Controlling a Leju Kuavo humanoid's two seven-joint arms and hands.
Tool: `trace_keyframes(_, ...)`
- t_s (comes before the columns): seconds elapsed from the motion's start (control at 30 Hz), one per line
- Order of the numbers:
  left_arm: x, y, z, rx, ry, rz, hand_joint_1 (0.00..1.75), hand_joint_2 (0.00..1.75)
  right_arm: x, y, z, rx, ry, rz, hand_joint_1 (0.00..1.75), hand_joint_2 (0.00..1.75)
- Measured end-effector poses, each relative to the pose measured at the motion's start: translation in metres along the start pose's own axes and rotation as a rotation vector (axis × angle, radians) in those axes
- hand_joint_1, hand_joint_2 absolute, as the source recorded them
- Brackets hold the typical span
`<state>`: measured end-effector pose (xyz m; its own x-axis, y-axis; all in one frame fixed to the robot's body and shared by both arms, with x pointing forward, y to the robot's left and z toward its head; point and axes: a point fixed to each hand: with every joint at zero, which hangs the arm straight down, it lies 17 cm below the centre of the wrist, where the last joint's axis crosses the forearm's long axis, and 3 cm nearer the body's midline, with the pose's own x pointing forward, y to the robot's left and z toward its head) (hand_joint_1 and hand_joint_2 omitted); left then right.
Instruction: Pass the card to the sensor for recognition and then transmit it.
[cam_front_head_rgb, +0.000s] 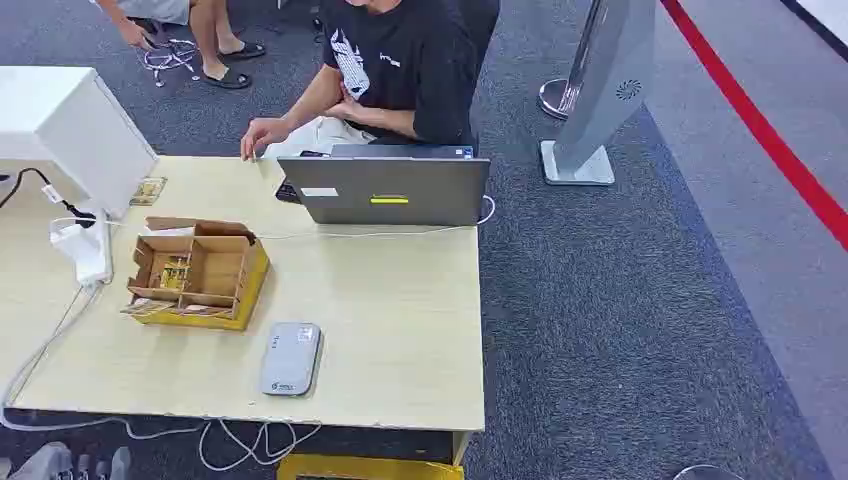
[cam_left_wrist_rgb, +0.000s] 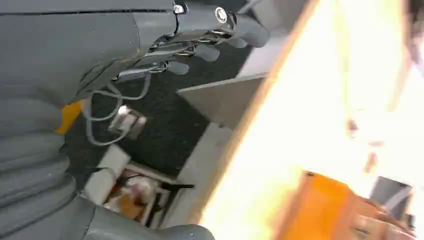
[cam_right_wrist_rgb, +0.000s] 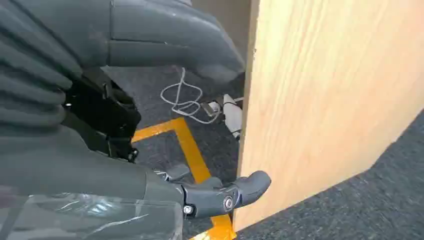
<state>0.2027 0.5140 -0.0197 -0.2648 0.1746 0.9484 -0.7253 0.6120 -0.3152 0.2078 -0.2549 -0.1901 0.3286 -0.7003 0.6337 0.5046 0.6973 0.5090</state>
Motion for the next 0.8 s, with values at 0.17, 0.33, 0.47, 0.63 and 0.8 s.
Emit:
trace_keyframes(0.17,0.021,-0.018,0.004,-0.101,-0.044,-0.033,0.00,1.75,0.001,0.000,0.000,-0.001,-0.013,0.041,0.00,1.75)
trace_keyframes(0.33,0.066,-0.053,-0.001,-0.203,-0.165,-0.650,0.00,1.75,-0.006,-0.001,-0.007,-0.019,0.023,0.193,0.00,1.75)
trace_keyframes(0.47,0.124,-0.196,-0.003,-0.343,-0.603,-1.332,0.00,1.75,-0.022,0.021,-0.018,0.040,0.131,0.341,0.00,1.75)
trace_keyframes(0.63,0.148,-0.235,-0.007,-0.320,-0.765,-1.476,0.00,1.75,-0.027,0.034,-0.024,0.071,0.158,0.427,0.00,1.75)
trace_keyframes(0.8,0.170,-0.251,-0.024,-0.280,-0.827,-1.472,0.00,1.75,-0.032,0.041,-0.026,0.085,0.174,0.487,0.00,1.75)
